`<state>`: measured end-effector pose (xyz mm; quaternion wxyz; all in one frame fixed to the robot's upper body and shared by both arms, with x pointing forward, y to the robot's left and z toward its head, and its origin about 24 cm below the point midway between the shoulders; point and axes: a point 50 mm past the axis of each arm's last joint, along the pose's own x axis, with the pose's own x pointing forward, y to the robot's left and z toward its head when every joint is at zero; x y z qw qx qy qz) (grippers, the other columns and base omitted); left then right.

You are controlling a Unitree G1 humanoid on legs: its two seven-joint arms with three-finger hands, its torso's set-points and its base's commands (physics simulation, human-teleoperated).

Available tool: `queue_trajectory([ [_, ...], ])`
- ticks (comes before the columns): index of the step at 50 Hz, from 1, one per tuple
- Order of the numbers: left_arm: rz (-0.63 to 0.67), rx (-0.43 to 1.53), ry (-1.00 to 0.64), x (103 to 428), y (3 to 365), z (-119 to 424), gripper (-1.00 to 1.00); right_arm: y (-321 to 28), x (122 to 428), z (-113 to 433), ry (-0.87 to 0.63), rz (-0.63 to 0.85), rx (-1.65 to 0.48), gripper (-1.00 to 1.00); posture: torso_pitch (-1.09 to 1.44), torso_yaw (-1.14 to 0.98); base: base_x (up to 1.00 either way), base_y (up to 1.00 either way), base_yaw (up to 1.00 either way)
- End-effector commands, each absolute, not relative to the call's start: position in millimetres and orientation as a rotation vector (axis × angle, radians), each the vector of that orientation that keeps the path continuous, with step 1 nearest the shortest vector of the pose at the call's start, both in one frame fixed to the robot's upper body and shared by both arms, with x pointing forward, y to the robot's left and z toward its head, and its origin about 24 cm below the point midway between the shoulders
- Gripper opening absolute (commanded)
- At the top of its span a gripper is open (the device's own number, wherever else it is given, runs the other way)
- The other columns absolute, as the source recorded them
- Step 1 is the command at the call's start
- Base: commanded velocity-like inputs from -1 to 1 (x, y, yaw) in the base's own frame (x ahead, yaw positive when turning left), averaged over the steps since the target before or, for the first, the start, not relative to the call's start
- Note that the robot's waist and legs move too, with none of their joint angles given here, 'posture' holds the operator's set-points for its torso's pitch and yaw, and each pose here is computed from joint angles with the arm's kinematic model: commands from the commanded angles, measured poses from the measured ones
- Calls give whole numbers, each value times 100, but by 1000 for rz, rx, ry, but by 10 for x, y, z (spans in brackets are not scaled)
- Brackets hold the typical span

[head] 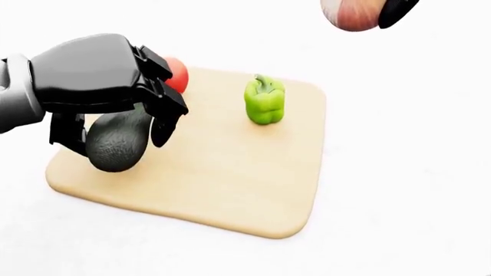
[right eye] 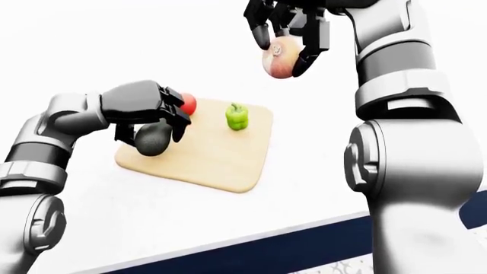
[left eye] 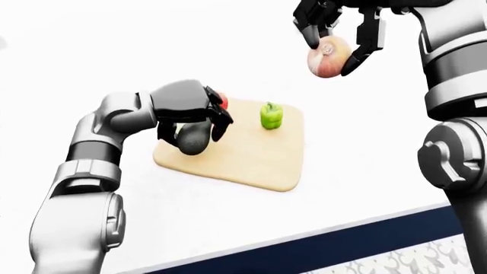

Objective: Place the avocado, onion, tomato and bell pepper on the cutting board.

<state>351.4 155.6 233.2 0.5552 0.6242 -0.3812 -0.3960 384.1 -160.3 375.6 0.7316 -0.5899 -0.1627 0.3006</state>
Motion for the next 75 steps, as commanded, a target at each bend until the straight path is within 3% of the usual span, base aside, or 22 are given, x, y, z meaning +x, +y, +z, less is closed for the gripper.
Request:
queue_trajectory([
  [1,-863,1478,-975,3500,1562,2525,-100,-1579,3726,4035,-475,600,-1302,-100,0,0,0,0,0],
  [14,-899,1436,-906,3498,1565,2439,-100,-1585,3727,4033,-470,602,-1301,-100,0,0,0,0,0],
  [17,-899,1436,-905,3498,1560,2423,-69,-1588,3729,4027,-469,602,-1301,-100,0,0,0,0,0],
  [21,-902,1433,-905,3494,1561,2410,-51,-1586,3730,4026,-469,602,-1302,-100,0,0,0,0,0],
  [27,-897,1435,-910,3488,1566,2426,40,-1585,3725,4037,-470,602,-1302,-100,0,0,0,0,0],
  [29,-896,1435,-912,3486,1565,2430,47,-1588,3726,4036,-470,600,-1302,-100,0,0,0,0,0],
  [37,-896,1437,-912,3484,1571,2444,37,-1586,3722,4046,-470,601,-1303,-100,0,0,0,0,0],
  [46,-892,1458,-901,3470,1615,2503,41,-1590,3714,4068,-468,598,-1307,-100,0,0,0,0,0],
  [52,-868,1457,-893,3453,1683,2614,57,-1596,3711,4072,-465,597,-1309,-100,0,0,0,0,0],
  [58,-841,1433,-906,3415,1726,2770,100,-1603,3710,4075,-462,594,-1311,-100,0,0,0,0,0],
  [75,-650,1399,-931,3197,2135,3250,100,-1620,3700,4080,-471,588,-1325,-100,0,0,0,0,0],
])
